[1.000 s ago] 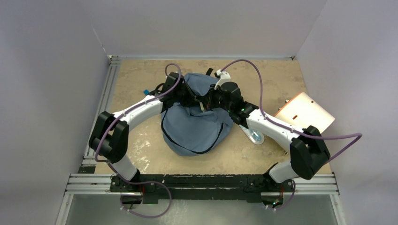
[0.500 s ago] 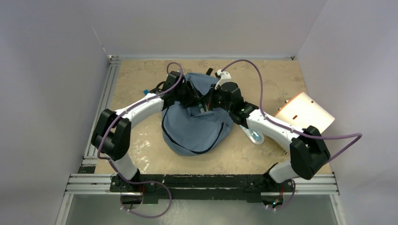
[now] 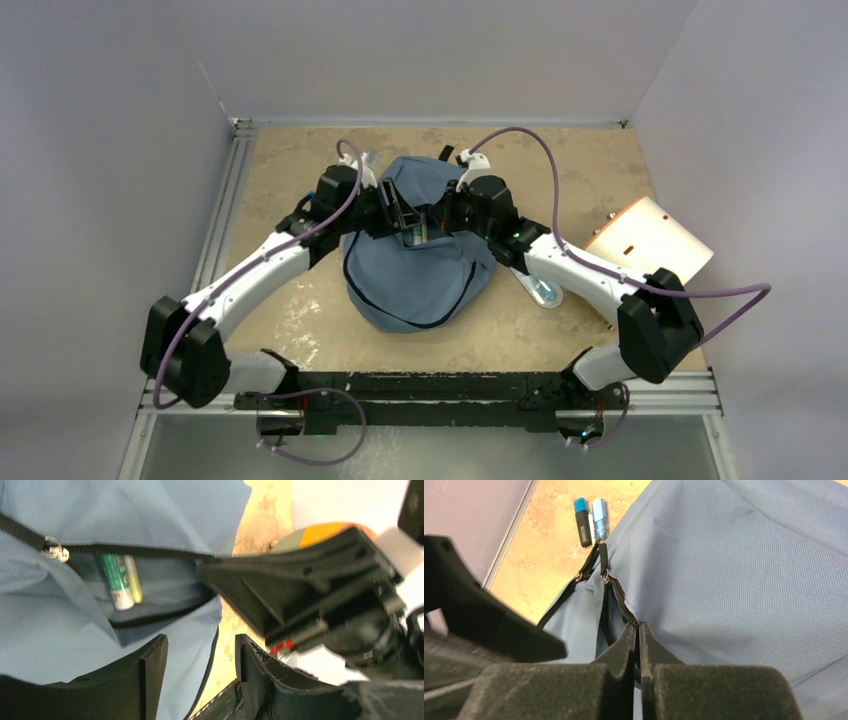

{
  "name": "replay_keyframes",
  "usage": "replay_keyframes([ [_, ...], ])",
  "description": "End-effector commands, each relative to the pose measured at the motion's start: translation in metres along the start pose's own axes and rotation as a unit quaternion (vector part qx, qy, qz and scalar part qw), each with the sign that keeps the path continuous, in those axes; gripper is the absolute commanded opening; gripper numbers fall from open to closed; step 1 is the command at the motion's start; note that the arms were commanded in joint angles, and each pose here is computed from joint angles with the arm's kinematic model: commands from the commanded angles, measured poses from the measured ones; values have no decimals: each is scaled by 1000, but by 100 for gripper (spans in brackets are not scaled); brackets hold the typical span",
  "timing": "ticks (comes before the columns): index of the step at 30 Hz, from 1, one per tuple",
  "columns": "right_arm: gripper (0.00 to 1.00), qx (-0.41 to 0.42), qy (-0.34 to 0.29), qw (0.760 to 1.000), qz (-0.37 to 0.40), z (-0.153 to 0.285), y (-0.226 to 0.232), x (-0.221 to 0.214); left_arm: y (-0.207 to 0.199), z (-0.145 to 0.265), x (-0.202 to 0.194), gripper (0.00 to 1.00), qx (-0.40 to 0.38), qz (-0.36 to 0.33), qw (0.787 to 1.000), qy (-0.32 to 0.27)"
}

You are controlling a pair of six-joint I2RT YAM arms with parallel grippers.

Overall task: Pack the student bag
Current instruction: Place the stationery in the student bag, then pick up the stationery from the center of the board.

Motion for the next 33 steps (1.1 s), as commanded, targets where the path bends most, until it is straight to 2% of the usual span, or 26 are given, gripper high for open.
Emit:
replay_keyframes([
  [1, 0, 41, -50, 998, 5, 6, 19, 28, 2, 28, -13, 51, -41, -78, 996, -3],
  [4, 0, 41, -48, 998, 3, 5, 19, 27, 17, 41, -16, 51, -22, -99, 994, -33],
  [8, 0, 41, -48, 998, 3, 7, 19, 26, 36, 56, -9, 52, 13, -83, 994, -66],
  [11, 0, 39, -44, 998, 4, 8, 18, 25, 58, 63, 9, 52, 62, -43, 992, -98],
  [16, 0, 41, -49, 998, 4, 11, 19, 28, 88, 63, 47, 52, 161, -15, 975, -153],
  [23, 0, 34, -54, 998, 1, 17, 18, 30, 127, 47, 91, 52, 242, 1, 953, -185],
  [33, 0, 35, -55, 998, -6, 18, 19, 32, 173, 32, 146, 51, 299, 19, 935, -191],
])
Point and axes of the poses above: each gripper's point midway between its finger pads, its own z axis back along the fingers, its own y axis along the line the jaws close on, x = y × z, the point moved 6 cm from there along z, back along the fingers, and after that the axes turned 9 degrees about z, right-handed, at the moved point
